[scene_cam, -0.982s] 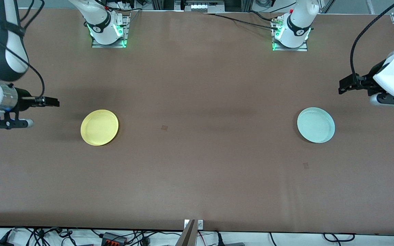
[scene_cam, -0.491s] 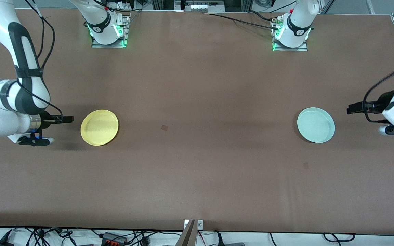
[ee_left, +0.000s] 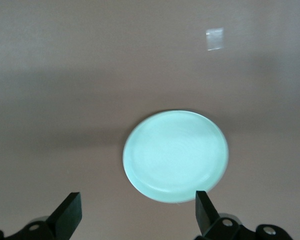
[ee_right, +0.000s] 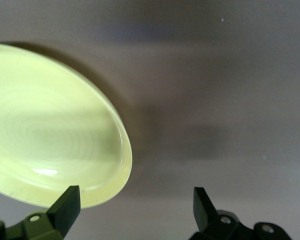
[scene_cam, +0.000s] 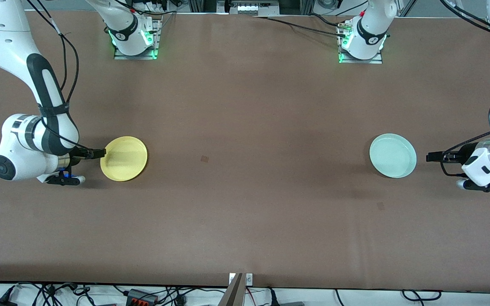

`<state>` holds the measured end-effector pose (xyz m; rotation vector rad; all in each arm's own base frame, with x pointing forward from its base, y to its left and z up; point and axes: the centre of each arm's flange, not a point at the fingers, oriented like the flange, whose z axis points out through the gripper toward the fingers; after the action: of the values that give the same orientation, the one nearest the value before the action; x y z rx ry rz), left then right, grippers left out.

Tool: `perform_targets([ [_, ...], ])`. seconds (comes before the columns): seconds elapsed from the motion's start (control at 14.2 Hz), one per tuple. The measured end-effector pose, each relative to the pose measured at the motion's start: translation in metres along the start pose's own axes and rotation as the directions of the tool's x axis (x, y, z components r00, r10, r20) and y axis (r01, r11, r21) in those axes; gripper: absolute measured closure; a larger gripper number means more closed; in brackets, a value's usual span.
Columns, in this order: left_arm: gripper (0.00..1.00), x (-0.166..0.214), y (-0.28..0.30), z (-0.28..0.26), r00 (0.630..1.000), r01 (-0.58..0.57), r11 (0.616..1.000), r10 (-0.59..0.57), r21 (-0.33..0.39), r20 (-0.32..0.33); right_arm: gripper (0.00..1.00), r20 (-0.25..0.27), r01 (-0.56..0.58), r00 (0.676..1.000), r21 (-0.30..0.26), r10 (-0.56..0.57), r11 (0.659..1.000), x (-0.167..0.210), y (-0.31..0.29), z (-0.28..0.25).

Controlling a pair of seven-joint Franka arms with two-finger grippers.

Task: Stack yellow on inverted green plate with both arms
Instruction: 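Grip the yellow plate with the right gripper while the left grips the green plate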

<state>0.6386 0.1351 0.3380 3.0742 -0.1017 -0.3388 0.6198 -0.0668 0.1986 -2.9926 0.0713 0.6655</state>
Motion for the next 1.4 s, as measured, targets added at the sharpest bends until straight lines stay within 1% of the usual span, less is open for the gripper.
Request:
perform_targets([
  [0.07, 0.0, -0.001, -0.012, 0.019, 0.999, -0.031, 1.0, 0.031, -0.001, -0.01, 0.0, -0.004, 0.0, 1.0, -0.001, 0.0, 1.0, 0.002, 0.0, 0.004],
  [0.14, 0.0, -0.004, -0.022, 0.039, 0.998, -0.06, 0.998, 0.06, 0.0, -0.022, 0.06, -0.009, 0.0, 1.0, -0.001, 0.0, 1.0, 0.004, 0.0, 0.007],
  [0.21, 0.0, -0.008, -0.028, 0.057, 0.996, -0.087, 0.996, 0.087, 0.003, -0.032, 0.06, -0.013, -0.001, 1.0, -0.001, 0.001, 1.0, 0.006, -0.001, 0.009],
  [0.28, 0.0, -0.012, -0.032, 0.075, 0.993, -0.111, 0.994, 0.111, 0.007, -0.045, 0.13, -0.018, -0.005, 1.0, -0.002, 0.005, 1.0, 0.009, -0.002, 0.011],
  [0.35, 0.01, -0.015, -0.034, 0.09, 0.989, -0.135, 0.991, 0.136, 0.014, -0.059, 0.24, -0.02, -0.009, 1.0, -0.002, 0.009, 1.0, 0.01, -0.004, 0.014],
  [0.42, 0.03, -0.018, -0.034, 0.104, 0.983, -0.167, 0.986, 0.168, 0.023, -0.072, 0.3, -0.019, -0.011, 1.0, -0.003, 0.011, 1.0, 0.012, -0.005, 0.018],
  [0.49, 0.03, -0.021, -0.033, 0.115, 0.976, -0.203, 0.979, 0.205, 0.03, -0.081, 0.31, -0.017, -0.01, 1.0, -0.003, 0.01, 1.0, 0.013, -0.005, 0.021],
  [0.56, 0.1, -0.023, -0.032, 0.125, 0.968, -0.233, 0.972, 0.235, 0.027, -0.084, 0.39, -0.015, -0.01, 1.0, -0.004, 0.01, 1.0, 0.015, -0.006, 0.024],
  [0.63, 0.15, -0.024, -0.032, 0.133, 0.963, -0.254, 0.967, 0.253, 0.008, -0.089, 0.47, -0.012, -0.01, 1.0, -0.003, 0.01, 1.0, 0.015, -0.006, 0.026],
  [0.7, 0.16, -0.025, -0.033, 0.141, 0.959, -0.269, 0.963, 0.266, -0.02, -0.097, 0.47, -0.011, -0.01, 1.0, -0.003, 0.01, 1.0, 0.016, -0.006, 0.027],
  [0.77, 0.22, -0.026, -0.035, 0.149, 0.955, -0.284, 0.958, 0.278, -0.047, -0.104, 0.54, -0.01, -0.01, 1.0, -0.003, 0.01, 1.0, 0.016, -0.006, 0.028],
  [0.84, 0.22, -0.027, -0.038, 0.157, 0.95, -0.299, 0.952, 0.291, -0.069, -0.111, 0.64, -0.009, -0.01, 1.0, -0.003, 0.01, 1.0, 0.016, -0.006, 0.029],
  [0.91, 0.27, -0.027, -0.041, 0.165, 0.947, -0.309, 0.947, 0.3, -0.083, -0.113, 0.76, -0.008, -0.01, 1.0, -0.002, 0.01, 1.0, 0.016, -0.007, 0.029],
  [0.98, 0.37, -0.028, -0.043, 0.171, 0.946, -0.315, 0.945, 0.304, -0.09, -0.11, 0.76, -0.007, -0.01, 1.0, -0.001, 0.01, 1.0, 0.016, -0.007, 0.029],
  [1.05, 0.51, -0.029, -0.044, 0.176, 0.946, -0.318, 0.944, 0.308, -0.094, -0.106, 0.83, -0.007, -0.009, 1.0, 0.0, 0.009, 1.0, 0.016, -0.008, 0.029],
  [1.12, 0.6, -0.028, -0.046, 0.175, 0.945, -0.318, 0.944, 0.308, -0.09, -0.11, 0.93, -0.004, -0.009, 1.0, 0.003, 0.009, 1.0, 0.015, -0.009, 0.027],
  [1.19, 0.7, -0.028, -0.046, 0.175, 0.944, -0.32, 0.943, 0.31, -0.089, -0.111, 0.96, -0.006, -0.009, 1.0, 0.006, 0.009, 1.0, 0.015, -0.01, 0.023],
  [1.26, 0.81, -0.027, -0.045, 0.175, 0.944, -0.322, 0.942, 0.312, -0.09, -0.111, 0.96, -0.006, -0.007, 1.0, 0.007, 0.007, 1.0, 0.016, -0.011, 0.021],
  [1.33, 0.91, -0.027, -0.043, 0.174, 0.943, -0.324, 0.942, 0.313, -0.09, -0.113, 0.96, -0.001, -0.005, 1.0, 0.008, 0.005, 1.0, 0.016, -0.012, 0.019],
  [1.4, 0.97, -0.025, -0.042, 0.17, 0.942, -0.326, 0.941, 0.314, -0.088, -0.121, 0.96, 0.005, 0.002, 1.0, 0.01, -0.002, 1.0, 0.016, -0.016, 0.013],
])
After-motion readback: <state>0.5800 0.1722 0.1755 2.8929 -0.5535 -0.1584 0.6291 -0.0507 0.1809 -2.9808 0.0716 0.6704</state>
